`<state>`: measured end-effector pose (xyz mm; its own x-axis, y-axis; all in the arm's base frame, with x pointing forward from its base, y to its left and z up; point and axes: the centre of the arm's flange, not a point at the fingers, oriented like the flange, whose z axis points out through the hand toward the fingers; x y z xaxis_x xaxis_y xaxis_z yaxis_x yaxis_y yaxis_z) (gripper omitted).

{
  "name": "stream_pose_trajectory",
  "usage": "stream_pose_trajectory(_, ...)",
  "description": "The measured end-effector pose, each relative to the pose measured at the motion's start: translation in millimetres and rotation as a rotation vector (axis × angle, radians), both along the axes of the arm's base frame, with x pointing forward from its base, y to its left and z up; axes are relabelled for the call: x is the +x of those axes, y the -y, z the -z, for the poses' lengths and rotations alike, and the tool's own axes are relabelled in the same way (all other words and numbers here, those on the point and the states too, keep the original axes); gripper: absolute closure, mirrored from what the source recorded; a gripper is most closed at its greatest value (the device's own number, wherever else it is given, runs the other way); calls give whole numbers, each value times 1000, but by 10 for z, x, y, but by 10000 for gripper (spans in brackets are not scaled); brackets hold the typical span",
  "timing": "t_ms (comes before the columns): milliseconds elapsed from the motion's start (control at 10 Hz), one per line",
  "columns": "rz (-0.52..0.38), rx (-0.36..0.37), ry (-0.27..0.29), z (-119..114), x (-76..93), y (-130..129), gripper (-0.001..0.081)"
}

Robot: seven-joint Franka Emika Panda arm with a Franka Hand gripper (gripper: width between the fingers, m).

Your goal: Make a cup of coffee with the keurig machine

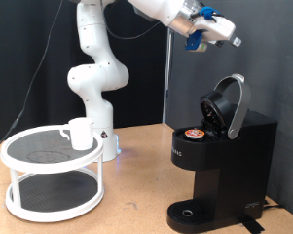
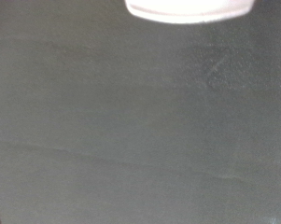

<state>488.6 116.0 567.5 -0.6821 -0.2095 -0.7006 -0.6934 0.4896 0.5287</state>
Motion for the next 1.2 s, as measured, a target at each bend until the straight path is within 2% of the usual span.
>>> stream_pose_trajectory(400,-49,-75,-31,74,43,-485,72)
stream_pose_trajectory(700,29,-103,-3,144,126,-647,72)
stream_pose_trajectory(1000,34,-116,-14,232,221,-776,72)
stream_pose_trajectory(1100,29,-121,-18,261,243,-796,162)
stream_pose_trajectory(1200,22,-130,-18,277,255,-812,162)
